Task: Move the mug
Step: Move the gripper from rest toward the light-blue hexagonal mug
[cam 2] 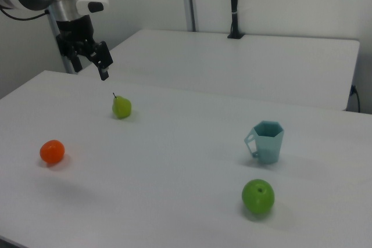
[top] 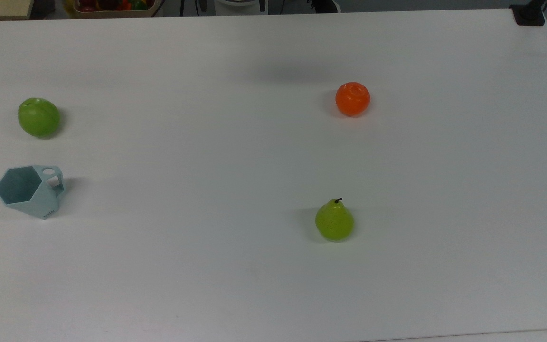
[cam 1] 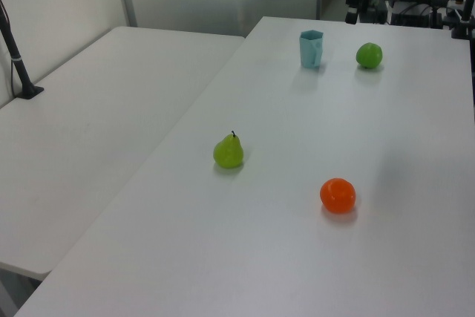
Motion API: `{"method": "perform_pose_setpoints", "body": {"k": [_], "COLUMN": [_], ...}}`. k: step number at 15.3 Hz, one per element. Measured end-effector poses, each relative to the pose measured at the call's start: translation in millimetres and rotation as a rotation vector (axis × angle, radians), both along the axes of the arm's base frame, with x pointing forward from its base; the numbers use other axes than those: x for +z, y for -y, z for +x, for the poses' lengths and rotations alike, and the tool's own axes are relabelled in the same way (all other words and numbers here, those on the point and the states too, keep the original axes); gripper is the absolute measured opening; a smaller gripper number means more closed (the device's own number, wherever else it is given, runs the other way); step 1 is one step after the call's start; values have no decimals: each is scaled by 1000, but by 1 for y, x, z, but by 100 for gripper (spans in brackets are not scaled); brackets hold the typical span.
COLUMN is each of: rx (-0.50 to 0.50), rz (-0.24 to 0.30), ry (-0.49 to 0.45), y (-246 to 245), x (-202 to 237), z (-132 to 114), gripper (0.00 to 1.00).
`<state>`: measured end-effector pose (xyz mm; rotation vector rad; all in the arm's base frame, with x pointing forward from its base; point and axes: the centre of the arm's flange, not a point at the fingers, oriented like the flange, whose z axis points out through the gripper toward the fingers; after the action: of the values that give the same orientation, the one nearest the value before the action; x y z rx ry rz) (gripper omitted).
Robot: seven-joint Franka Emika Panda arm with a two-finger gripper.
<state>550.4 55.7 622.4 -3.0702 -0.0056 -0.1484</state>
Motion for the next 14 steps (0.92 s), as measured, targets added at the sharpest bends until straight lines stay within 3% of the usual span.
{"method": "perform_pose_setpoints", "body": {"k": [14], "rx": [2], "rz": [0], "ry": [0], "y": [-1], "x": [0], "z": [0], "gripper": [100]}}
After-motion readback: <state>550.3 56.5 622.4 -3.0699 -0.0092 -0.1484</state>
